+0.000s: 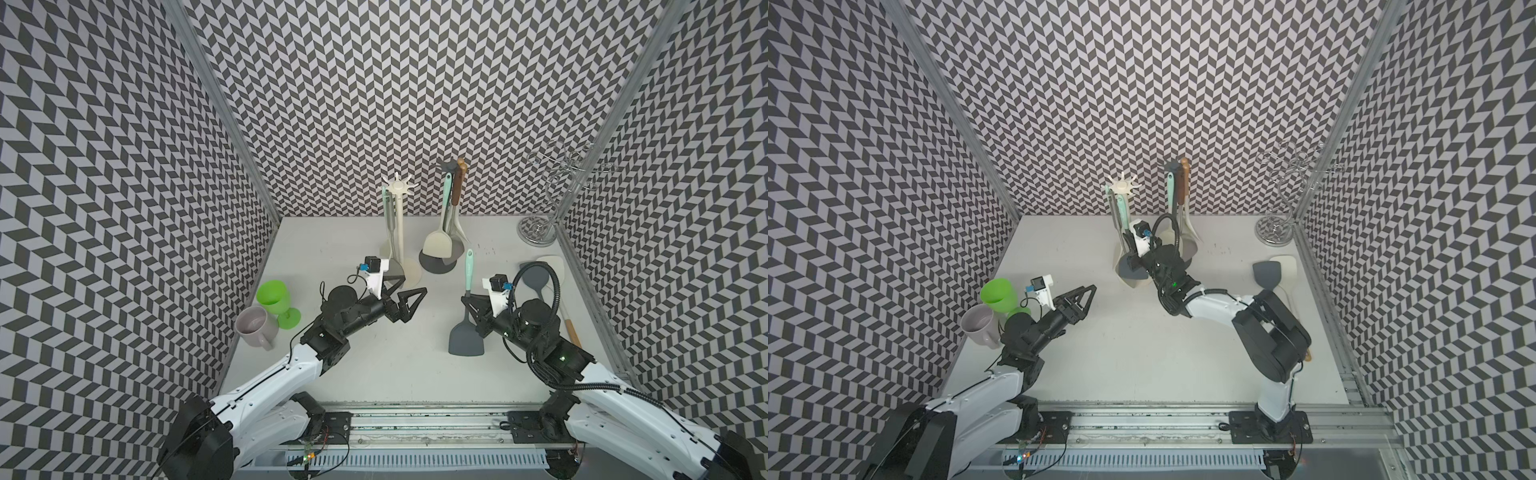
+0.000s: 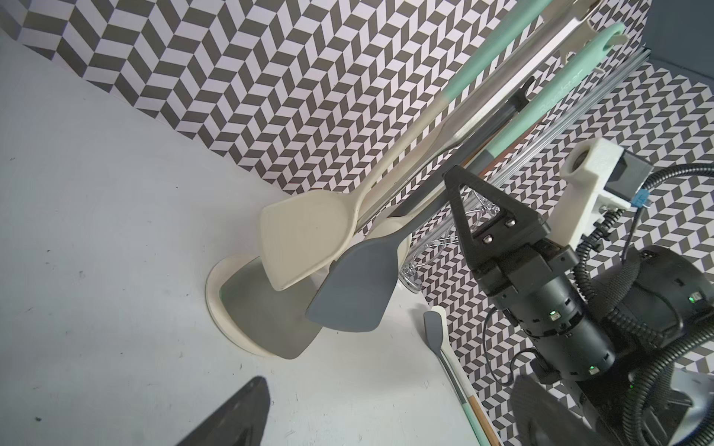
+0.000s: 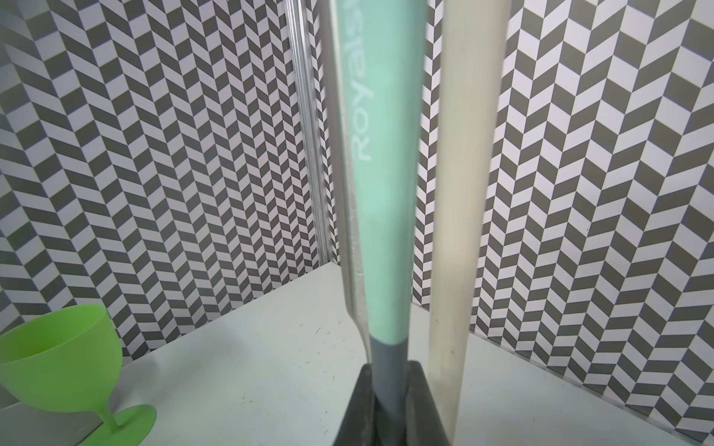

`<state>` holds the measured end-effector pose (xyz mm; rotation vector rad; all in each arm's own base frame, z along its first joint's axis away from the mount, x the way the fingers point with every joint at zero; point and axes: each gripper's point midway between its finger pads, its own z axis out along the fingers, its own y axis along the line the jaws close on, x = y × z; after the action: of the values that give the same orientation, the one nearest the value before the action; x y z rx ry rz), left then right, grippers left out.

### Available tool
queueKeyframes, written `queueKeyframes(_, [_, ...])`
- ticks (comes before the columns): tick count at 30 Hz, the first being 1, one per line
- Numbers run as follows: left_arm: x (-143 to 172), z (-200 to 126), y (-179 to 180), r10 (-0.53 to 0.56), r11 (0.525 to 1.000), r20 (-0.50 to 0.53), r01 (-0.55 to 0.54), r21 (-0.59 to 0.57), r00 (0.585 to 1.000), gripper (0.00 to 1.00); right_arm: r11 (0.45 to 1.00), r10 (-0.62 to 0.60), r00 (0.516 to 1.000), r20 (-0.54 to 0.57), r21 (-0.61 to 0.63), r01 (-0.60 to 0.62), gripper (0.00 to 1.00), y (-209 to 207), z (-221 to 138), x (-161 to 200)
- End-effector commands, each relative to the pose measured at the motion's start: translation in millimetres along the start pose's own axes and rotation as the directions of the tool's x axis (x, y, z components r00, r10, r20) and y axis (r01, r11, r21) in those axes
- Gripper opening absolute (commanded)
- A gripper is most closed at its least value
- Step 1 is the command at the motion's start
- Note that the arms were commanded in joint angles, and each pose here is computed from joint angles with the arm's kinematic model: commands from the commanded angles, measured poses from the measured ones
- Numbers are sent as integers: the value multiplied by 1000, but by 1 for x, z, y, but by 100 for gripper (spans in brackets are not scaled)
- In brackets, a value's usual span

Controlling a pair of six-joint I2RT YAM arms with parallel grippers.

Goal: Take the spatula off the kitchen utensil rack
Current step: Take off the spatula from the rack, then place the spatula at the center of the board.

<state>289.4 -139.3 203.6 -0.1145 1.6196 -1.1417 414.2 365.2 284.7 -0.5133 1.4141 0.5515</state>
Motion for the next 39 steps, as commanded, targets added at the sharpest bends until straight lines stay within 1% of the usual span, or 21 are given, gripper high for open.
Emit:
queueKeyframes(1, [1, -4, 2, 26, 1000, 4, -26, -9, 1000, 99, 1000, -9, 993, 117, 1, 9, 0, 1, -15, -47])
queueKeyframes(7, [0, -5, 0, 34, 999, 8, -34, -3, 999, 99, 999, -6, 991, 135, -49, 13, 0, 9, -32, -60])
queueKeyframes(14, [0, -5, -3, 46, 999, 10, -46, 3, 999, 99, 995, -22, 993, 118, -98, 34, 0, 16, -52, -60])
queueKeyframes(18, [0, -5, -5, 58, 998, 10, -58, 9, 998, 99, 991, -34, 996, 78, -124, 44, 0, 20, -59, -59])
queueKeyframes(26, [-1, -6, -18, 98, 994, 20, -99, 39, 995, 99, 992, -31, 999, -36, -124, 26, 0, 18, -91, -51])
queueKeyframes(31, [3, -2, -29, 133, 989, 13, -133, 62, 991, 99, 994, -27, 994, -109, -109, 15, 0, 13, -115, -36])
queueKeyframes(39, [20, 9, -56, 231, 967, -26, -227, 114, 973, 99, 989, 2, 977, -212, -144, -33, 0, 18, -156, -12])
